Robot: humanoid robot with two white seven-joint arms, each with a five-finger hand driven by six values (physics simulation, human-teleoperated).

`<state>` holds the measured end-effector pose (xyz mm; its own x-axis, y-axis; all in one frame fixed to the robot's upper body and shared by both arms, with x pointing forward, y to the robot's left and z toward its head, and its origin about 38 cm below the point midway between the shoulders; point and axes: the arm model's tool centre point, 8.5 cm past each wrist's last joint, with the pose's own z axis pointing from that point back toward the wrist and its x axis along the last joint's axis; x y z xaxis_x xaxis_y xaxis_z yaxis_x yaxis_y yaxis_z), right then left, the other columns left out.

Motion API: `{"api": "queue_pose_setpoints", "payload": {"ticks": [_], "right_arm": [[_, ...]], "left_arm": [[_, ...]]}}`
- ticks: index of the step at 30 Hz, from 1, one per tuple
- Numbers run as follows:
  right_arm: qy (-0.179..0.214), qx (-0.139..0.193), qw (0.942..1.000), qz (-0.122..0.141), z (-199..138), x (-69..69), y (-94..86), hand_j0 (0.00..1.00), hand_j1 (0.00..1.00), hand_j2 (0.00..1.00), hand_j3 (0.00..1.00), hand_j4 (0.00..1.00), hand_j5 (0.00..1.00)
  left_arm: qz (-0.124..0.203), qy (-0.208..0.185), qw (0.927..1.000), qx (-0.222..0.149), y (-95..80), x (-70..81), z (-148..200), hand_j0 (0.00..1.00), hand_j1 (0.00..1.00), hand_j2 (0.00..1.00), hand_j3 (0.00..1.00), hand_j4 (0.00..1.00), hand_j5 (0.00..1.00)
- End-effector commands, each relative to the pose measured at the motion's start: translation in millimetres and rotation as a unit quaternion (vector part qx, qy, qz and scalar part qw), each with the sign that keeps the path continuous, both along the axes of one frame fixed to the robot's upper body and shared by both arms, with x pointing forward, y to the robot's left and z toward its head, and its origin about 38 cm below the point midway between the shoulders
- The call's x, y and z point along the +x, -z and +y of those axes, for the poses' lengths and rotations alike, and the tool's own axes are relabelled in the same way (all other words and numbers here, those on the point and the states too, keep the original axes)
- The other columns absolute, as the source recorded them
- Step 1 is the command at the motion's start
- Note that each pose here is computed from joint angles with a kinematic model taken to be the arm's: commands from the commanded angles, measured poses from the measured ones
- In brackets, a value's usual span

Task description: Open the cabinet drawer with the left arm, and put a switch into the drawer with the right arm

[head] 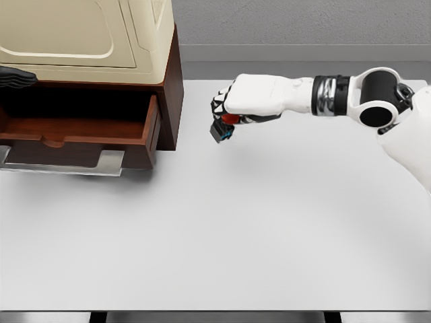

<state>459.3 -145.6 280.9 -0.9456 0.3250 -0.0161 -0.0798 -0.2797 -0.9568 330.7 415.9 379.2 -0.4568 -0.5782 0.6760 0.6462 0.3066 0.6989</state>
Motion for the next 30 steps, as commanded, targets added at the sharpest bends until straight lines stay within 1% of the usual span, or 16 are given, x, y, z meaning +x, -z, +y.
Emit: {"api": "queue_pose_setpoints", "payload": {"ticks": [1, 4, 5, 6, 9, 10, 11, 13, 14, 17, 18, 20, 21, 24, 26, 30], "right_arm": [[-0.009, 0.01, 0.9999, 0.003, 10.0, -1.1, -2.1, 0.33, 0.33, 0.33, 0.33, 0.33, 0.33], [-0.021, 0.02, 0.9995, -0.01, 20.5, -1.3, -17.0, 0.33, 0.33, 0.33, 0.33, 0.33, 0.33], [-0.03, 0.033, 0.9989, -0.013, 23.9, -1.5, -30.0, 0.33, 0.33, 0.33, 0.33, 0.33, 0.33], [-0.033, 0.036, 0.9987, -0.018, 26.0, -1.5, -36.2, 0.33, 0.33, 0.33, 0.33, 0.33, 0.33], [-0.044, 0.043, 0.9978, -0.026, 31.5, -4.4, -47.9, 0.33, 0.33, 0.33, 0.33, 0.33, 0.33], [-0.052, 0.036, 0.9976, -0.025, 36.0, -7.6, -45.2, 0.33, 0.33, 0.33, 0.33, 0.33, 0.33], [-0.07, 0.028, 0.9967, -0.03, 44.1, -15.7, -45.4, 0.33, 0.33, 0.33, 0.33, 0.33, 0.33], [-0.093, 0.028, 0.9941, -0.049, 52.0, -29.0, -55.7, 0.33, 0.33, 0.33, 0.33, 0.33, 0.33], [-0.098, 0.033, 0.9936, -0.046, 52.4, -31.4, -57.7, 0.33, 0.33, 0.33, 0.33, 0.33, 0.33], [-0.103, 0.039, 0.9926, -0.052, 52.9, -32.4, -68.4, 0.33, 0.33, 0.33, 0.33, 0.33, 0.33], [-0.109, 0.039, 0.9917, -0.055, 54.7, -35.6, -70.6, 0.33, 0.33, 0.33, 0.33, 0.33, 0.33], [-0.115, 0.041, 0.9901, -0.07, 57.6, -36.6, -85.7, 0.33, 0.33, 0.33, 0.33, 0.33, 0.33], [-0.117, 0.045, 0.9896, -0.071, 58.9, -36.3, -90.5, 0.33, 0.33, 0.33, 0.33, 0.33, 0.33], [-0.122, 0.045, 0.9883, -0.08, 63.2, -36.5, -99.7, 0.33, 0.33, 0.33, 0.33, 0.33, 0.33], [-0.134, 0.046, 0.9865, -0.081, 74.9, -38.9, -102.7, 0.33, 0.33, 0.33, 0.33, 0.33, 0.33], [-0.138, 0.051, 0.9856, -0.082, 90.8, -32.7, -112.0, 0.33, 0.33, 0.33, 0.33, 0.33, 0.33]], "left_arm": [[0.001, -0.002, 1.0, -0.003, -0.7, 0.0, 0.4, 1.0, 1.0, 1.0, 1.0, 1.0, 1.0], [0.002, -0.002, 1.0, -0.003, -0.2, 0.0, 0.5, 1.0, 1.0, 1.0, 1.0, 1.0, 1.0], [0.003, -0.003, 1.0, -0.003, -0.1, 0.2, 1.0, 1.0, 1.0, 1.0, 1.0, 1.0, 1.0], [0.003, -0.003, 1.0, -0.003, -0.1, 0.2, 1.0, 1.0, 1.0, 1.0, 1.0, 1.0, 1.0], [0.003, -0.003, 1.0, -0.003, -0.1, 0.0, 0.6, 1.0, 1.0, 1.0, 1.0, 1.0, 1.0], [0.003, -0.003, 1.0, -0.003, -0.1, 0.0, 0.6, 1.0, 1.0, 1.0, 1.0, 1.0, 1.0], [0.003, -0.003, 1.0, -0.003, -0.1, 0.2, 1.0, 1.0, 1.0, 1.0, 1.0, 1.0, 1.0], [0.003, -0.003, 1.0, -0.003, -0.1, 0.0, 0.6, 1.0, 1.0, 1.0, 1.0, 1.0, 1.0], [0.003, -0.003, 1.0, -0.003, -0.1, 0.0, 0.6, 1.0, 1.0, 1.0, 1.0, 1.0, 1.0], [0.003, -0.003, 1.0, -0.003, -0.1, 0.0, 0.6, 1.0, 1.0, 1.0, 1.0, 1.0, 1.0], [0.002, -0.002, 1.0, -0.003, -0.2, 0.0, 0.5, 1.0, 1.0, 1.0, 1.0, 1.0, 1.0], [0.002, -0.002, 1.0, -0.003, -0.2, 0.0, 0.5, 1.0, 1.0, 1.0, 1.0, 1.0, 1.0], [0.002, -0.002, 1.0, -0.003, -0.2, 0.0, 0.5, 1.0, 1.0, 1.0, 1.0, 1.0, 1.0], [0.002, -0.002, 1.0, -0.003, -0.2, 0.0, 0.5, 1.0, 1.0, 1.0, 1.0, 1.0, 1.0], [0.002, -0.003, 1.0, -0.002, -0.5, -0.3, 0.8, 1.0, 1.0, 1.0, 1.0, 1.0, 1.0], [0.002, -0.002, 1.0, -0.002, 0.0, -0.3, 0.8, 1.0, 1.0, 1.0, 1.0, 1.0, 1.0]]}}
